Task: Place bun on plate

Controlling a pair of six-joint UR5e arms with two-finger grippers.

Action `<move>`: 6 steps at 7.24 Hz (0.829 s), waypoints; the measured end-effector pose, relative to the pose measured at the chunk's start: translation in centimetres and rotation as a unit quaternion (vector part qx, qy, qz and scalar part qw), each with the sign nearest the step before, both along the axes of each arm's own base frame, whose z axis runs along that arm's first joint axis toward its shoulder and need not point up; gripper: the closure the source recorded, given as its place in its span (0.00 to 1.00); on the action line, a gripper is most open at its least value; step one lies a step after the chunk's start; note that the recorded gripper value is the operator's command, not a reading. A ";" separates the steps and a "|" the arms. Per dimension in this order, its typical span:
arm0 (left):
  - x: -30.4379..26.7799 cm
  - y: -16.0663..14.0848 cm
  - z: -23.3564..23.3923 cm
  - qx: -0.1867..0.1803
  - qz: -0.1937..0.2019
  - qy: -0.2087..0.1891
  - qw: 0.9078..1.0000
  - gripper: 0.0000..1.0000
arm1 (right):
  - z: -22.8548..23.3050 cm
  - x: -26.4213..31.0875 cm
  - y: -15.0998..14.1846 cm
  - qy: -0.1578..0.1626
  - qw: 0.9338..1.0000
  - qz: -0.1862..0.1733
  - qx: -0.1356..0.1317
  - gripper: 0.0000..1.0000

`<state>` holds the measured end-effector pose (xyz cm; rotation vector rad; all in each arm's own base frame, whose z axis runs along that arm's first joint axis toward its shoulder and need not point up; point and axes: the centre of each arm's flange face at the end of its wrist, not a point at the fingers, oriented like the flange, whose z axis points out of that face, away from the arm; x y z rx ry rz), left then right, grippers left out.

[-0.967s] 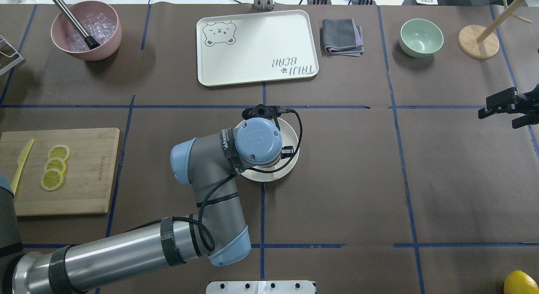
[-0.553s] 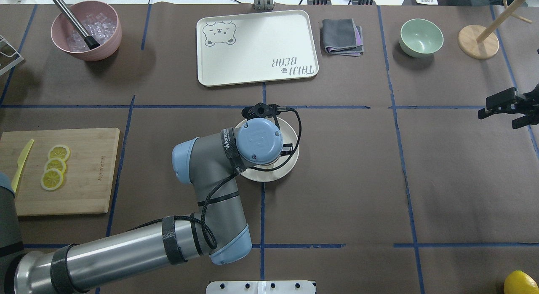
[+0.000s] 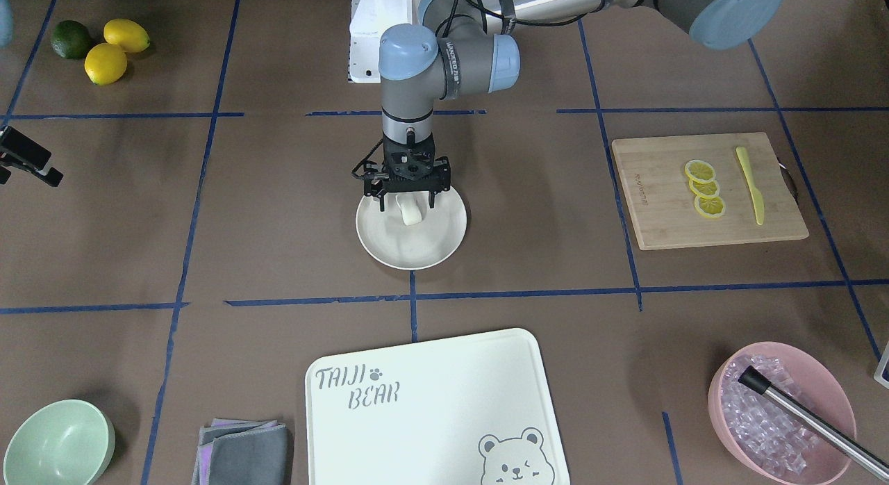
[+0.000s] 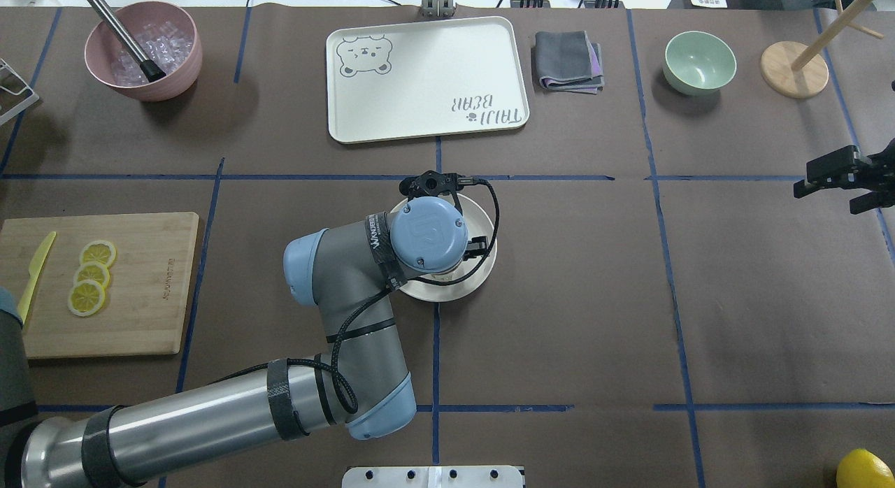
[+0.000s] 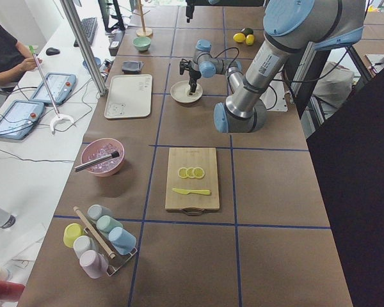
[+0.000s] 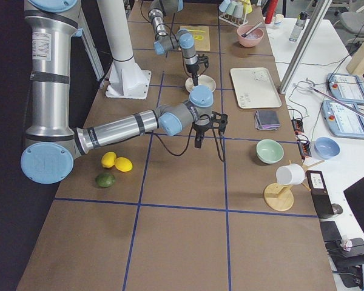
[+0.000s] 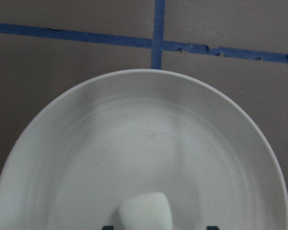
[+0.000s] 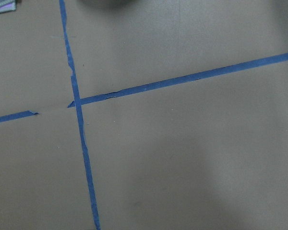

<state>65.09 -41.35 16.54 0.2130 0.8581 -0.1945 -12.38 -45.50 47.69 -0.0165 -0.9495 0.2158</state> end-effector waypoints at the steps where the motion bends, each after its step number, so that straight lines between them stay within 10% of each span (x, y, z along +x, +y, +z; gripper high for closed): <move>1: -0.8 0.0 -0.8 0.003 -0.002 0.008 1.000 0.03 | 0.0 0.0 0.0 0.000 1.000 0.000 0.001 0.00; 6: -24.8 -2.9 2.9 0.059 0.102 -0.013 0.993 0.04 | 1.5 4.9 -1.1 0.030 0.999 -0.014 0.006 0.00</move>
